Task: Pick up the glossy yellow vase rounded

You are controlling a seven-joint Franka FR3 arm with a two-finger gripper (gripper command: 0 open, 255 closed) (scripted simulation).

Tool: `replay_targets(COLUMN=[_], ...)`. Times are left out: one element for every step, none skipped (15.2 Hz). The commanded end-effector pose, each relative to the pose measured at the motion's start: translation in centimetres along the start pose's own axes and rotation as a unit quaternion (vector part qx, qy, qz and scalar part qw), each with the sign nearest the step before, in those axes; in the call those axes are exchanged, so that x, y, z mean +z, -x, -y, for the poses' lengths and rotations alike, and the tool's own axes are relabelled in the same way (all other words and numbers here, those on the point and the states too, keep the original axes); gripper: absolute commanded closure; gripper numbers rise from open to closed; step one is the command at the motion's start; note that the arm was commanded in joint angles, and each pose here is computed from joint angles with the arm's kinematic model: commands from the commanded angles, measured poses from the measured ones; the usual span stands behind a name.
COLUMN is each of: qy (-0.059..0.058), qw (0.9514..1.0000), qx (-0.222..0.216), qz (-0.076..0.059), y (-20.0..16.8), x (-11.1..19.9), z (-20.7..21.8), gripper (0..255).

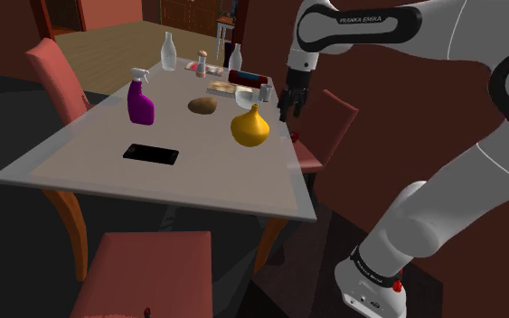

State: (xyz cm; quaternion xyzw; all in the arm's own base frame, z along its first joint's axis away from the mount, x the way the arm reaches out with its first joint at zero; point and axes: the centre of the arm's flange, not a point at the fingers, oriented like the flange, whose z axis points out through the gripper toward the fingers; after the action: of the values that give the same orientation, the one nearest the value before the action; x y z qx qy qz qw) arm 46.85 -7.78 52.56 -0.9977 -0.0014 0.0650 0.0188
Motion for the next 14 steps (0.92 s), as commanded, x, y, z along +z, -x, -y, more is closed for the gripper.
replay_targets(qy=[0.004,0.005,0.007,0.009,0.011,0.012,0.014,0.016,0.017,0.019,0.021,0.022,0.024,0.026], qw=[1.0000,1.0000,1.0000,0.9999,0.9999,0.9999,0.9999,0.9998,0.9998,0.9997,0.9997,0.9996,0.9996,0.9995], qx=[0.000,0.000,0.000,0.000,0.000,0.000,0.000,0.000,0.000,0.000,0.000,0.000,0.000,0.000], qz=[-0.002,-0.004,-0.005,-0.006,-0.007,-0.008,-0.009,-0.011,-0.012,-0.013,-0.014,-0.015,-0.016,-0.017], y=[-2.7,-3.8,-5.0,-6.2,-7.3,-8.5,-9.7,-10.9,-12.0,-13.2,-14.4,-15.5,-16.7,-17.9], x=[0.3,0.3,0.4,0.4,0.4,0.5,0.5,0.5,0.5,0.5,0.6,0.6,0.6,0.6], z=[-0.9,-1.4,-1.9,-2.4,-2.8,-3.3,-3.8,-4.3,-4.8,-5.3,-5.7,-6.2,-6.7,-7.2], gripper=[0,0,0,0,0,0,0,0,0,0,0,0,0,0])
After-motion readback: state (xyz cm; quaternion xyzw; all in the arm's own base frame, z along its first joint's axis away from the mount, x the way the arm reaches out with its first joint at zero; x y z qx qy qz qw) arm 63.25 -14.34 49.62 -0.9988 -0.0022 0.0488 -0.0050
